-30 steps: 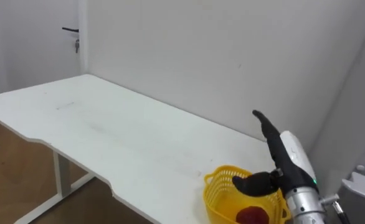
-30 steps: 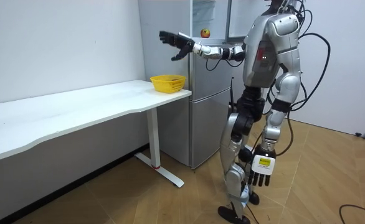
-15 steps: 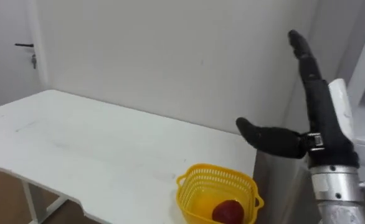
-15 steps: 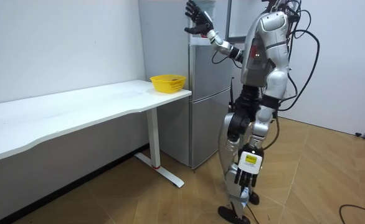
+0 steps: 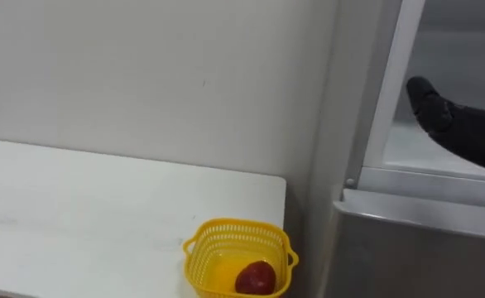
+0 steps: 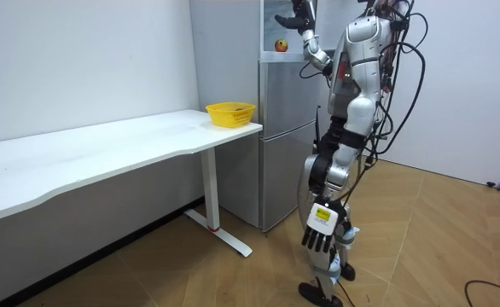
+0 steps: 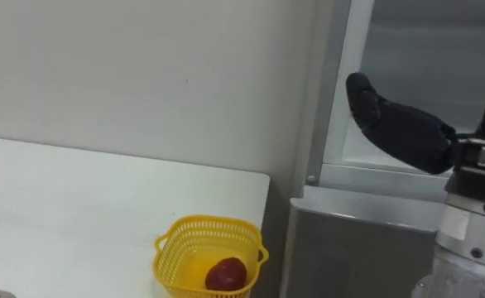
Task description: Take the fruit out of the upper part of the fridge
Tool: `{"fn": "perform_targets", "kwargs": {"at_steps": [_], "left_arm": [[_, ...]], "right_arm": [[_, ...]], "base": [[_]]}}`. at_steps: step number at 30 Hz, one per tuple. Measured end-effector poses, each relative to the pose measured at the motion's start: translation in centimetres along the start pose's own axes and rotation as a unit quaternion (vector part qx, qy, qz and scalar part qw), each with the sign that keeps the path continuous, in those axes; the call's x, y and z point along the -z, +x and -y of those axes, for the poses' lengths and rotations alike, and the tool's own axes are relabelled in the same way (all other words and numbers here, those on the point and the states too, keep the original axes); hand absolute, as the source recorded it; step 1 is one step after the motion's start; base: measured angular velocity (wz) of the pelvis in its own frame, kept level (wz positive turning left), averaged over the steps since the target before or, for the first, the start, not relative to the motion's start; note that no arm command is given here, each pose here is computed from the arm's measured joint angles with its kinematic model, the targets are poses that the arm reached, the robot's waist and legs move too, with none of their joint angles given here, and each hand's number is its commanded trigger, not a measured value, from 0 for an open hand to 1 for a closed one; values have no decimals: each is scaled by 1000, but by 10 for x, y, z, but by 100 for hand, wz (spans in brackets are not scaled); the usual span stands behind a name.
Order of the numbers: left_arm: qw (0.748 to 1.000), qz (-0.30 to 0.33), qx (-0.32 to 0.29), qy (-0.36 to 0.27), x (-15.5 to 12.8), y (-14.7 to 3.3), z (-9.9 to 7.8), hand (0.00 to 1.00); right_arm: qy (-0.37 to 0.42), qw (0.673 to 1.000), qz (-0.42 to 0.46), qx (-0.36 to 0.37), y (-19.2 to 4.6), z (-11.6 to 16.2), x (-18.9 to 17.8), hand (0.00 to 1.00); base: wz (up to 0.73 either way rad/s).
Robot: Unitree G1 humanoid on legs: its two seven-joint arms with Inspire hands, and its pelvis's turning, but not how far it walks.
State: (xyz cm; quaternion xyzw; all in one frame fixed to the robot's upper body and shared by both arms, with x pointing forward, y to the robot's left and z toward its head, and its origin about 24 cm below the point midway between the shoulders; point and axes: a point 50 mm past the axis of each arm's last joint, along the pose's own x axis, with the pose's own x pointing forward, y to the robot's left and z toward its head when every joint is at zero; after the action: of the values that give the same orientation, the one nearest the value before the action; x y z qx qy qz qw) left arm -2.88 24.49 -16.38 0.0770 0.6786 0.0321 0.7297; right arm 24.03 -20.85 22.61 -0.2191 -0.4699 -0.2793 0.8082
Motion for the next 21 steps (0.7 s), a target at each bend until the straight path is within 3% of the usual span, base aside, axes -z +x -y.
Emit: {"fn": "perform_targets", "kwargs": {"at_steps": [8,21], "left_arm": [[1000,6,0,0,-5,1,1,0],[1000,-10,-1,0,2,1,3,0]], "right_arm": [[-29,999,-14,42,8,20,11,0],[-24,993,-119,8,3,21,48,0]], "base": [[-1],[-2]]}}
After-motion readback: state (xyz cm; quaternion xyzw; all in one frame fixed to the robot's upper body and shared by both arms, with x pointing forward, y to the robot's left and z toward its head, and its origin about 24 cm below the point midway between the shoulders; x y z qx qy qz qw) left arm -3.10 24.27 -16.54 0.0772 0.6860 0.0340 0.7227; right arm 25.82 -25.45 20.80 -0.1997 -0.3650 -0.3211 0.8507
